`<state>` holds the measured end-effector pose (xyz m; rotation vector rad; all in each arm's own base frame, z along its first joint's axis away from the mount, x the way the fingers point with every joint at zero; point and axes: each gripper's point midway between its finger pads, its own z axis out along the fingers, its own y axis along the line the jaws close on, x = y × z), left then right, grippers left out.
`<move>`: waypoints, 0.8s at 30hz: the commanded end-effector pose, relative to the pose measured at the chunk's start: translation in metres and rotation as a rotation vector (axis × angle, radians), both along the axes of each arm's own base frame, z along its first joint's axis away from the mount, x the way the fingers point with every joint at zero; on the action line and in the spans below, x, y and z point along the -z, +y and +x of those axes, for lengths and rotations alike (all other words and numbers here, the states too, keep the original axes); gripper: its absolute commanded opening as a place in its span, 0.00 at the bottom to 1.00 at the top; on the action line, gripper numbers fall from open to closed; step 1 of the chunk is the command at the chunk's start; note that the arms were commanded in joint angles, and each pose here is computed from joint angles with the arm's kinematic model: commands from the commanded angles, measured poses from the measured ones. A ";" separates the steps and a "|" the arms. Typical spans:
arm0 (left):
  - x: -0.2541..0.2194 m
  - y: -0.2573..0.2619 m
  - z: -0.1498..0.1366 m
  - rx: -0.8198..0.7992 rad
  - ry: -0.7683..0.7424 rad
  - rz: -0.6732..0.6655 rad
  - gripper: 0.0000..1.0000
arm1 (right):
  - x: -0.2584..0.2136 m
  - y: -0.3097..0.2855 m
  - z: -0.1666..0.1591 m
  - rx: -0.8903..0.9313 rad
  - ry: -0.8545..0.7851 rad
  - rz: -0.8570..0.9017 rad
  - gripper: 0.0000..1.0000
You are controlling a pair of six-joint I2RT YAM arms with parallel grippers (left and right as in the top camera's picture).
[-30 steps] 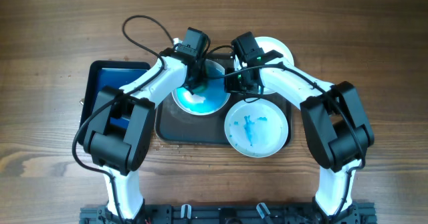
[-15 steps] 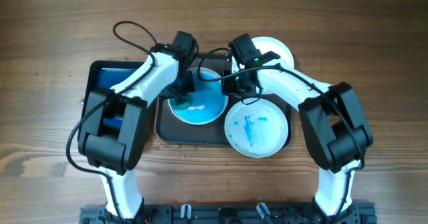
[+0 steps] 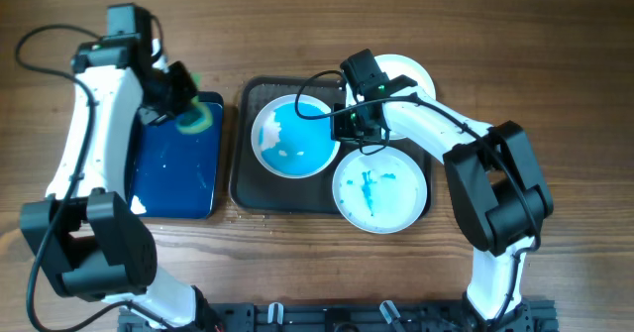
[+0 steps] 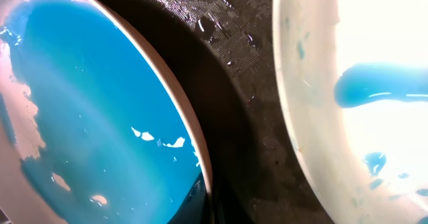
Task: Clean dirty plates on tray and stack at the side
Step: 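Lift the scrubbed plate with the right gripper and place it right of the tray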
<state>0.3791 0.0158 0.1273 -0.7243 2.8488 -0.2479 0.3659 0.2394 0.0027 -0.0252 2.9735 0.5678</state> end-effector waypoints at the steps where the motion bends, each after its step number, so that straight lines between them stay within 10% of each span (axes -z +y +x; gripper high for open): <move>1: -0.004 0.012 -0.007 -0.020 0.012 -0.016 0.04 | 0.010 -0.007 -0.003 -0.027 0.005 -0.022 0.04; 8: -0.004 0.012 -0.007 -0.020 0.013 -0.016 0.04 | -0.052 -0.013 0.015 -0.088 -0.212 -0.112 0.04; 24: -0.004 0.012 -0.006 -0.020 0.009 -0.016 0.04 | -0.193 -0.020 -0.005 -0.191 -0.893 -0.979 0.04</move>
